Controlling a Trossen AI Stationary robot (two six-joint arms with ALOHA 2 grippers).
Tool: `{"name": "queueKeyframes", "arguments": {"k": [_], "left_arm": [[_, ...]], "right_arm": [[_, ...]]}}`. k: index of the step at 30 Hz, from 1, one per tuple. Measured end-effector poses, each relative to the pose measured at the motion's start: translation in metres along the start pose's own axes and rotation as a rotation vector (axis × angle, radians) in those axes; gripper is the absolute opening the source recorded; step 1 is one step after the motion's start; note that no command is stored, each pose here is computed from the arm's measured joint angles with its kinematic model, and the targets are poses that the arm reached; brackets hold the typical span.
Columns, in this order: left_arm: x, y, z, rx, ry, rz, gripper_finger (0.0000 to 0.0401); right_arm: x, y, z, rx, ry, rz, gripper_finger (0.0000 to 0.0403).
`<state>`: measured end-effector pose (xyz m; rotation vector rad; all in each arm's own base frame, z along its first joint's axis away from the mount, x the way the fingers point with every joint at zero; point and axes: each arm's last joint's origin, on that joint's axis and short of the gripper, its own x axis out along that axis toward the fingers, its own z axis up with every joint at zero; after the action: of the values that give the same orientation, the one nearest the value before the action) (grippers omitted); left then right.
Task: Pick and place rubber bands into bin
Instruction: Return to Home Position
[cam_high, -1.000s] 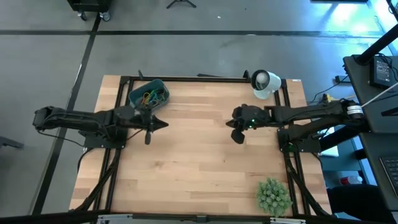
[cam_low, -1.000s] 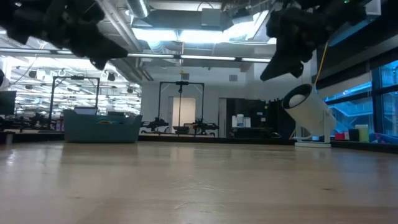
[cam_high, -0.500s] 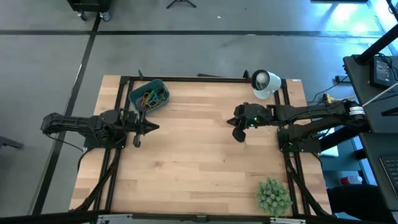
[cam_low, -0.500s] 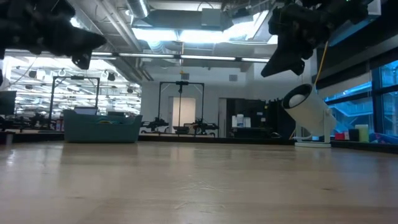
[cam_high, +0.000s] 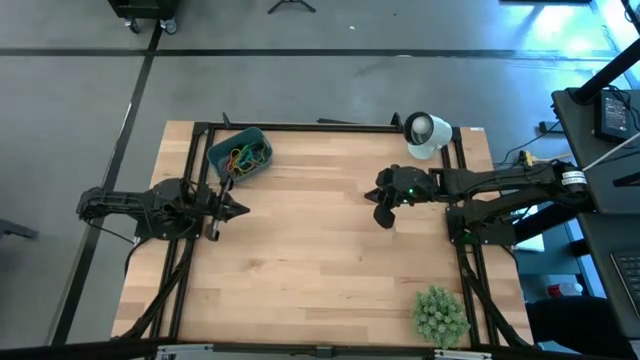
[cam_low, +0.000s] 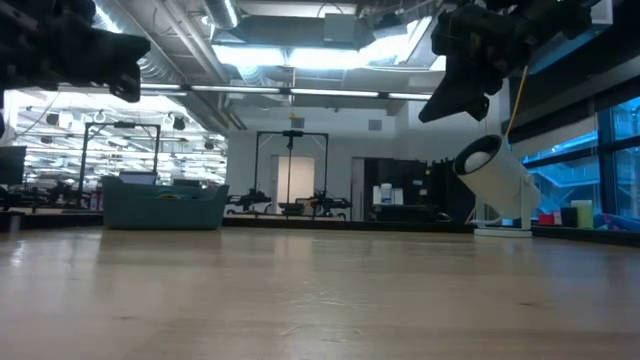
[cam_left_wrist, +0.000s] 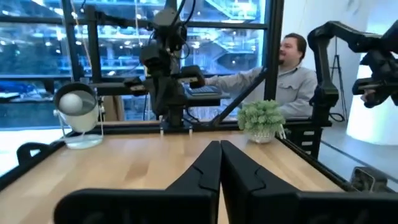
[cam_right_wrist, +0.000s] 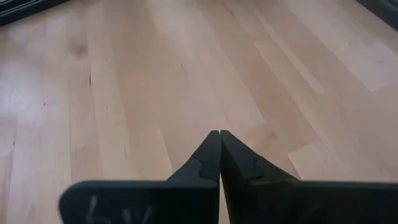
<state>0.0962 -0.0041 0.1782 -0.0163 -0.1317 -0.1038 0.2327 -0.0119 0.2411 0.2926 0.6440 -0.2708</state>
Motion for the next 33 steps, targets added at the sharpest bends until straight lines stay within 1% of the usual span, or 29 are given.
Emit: {"name": "queueKeyframes", "arguments": {"k": [4, 7, 12, 16, 21, 26, 28, 33], "left_arm": [[0.0, 0.0, 0.001, -0.067, -0.01, -0.009, 0.0002], [0.0, -0.001, -0.002, -0.123, 0.017, -0.011, 0.0002], [0.0, 0.0, -0.002, -0.124, 0.016, 0.002, 0.0006], [0.0, 0.0, -0.001, -0.124, 0.016, 0.002, 0.0009], [0.0, 0.0, -0.002, -0.124, 0.016, 0.003, 0.0006], [0.0, 0.0, -0.001, -0.125, 0.016, 0.003, 0.0008], [0.0, 0.0, -0.002, -0.125, 0.016, 0.003, 0.001], [0.0, 0.0, -0.002, -0.125, 0.016, 0.003, 0.0008]], "right_arm": [[0.0, 0.001, 0.0, -0.006, -0.001, 0.007, 0.0006], [0.0, 0.002, -0.001, -0.051, 0.006, 0.012, 0.0005], [-0.001, 0.009, -0.004, -0.144, 0.005, 0.031, 0.0002], [0.0, 0.007, -0.022, -0.175, 0.0, 0.034, 0.0002], [-0.014, -0.001, -0.043, -0.167, -0.105, 0.083, 0.0001], [-0.032, -0.01, -0.065, -0.18, -0.218, 0.243, 0.0001], [-0.038, -0.013, -0.074, -0.182, -0.25, 0.288, 0.0], [-0.05, -0.022, -0.09, -0.19, -0.339, 0.328, 0.0]]}}
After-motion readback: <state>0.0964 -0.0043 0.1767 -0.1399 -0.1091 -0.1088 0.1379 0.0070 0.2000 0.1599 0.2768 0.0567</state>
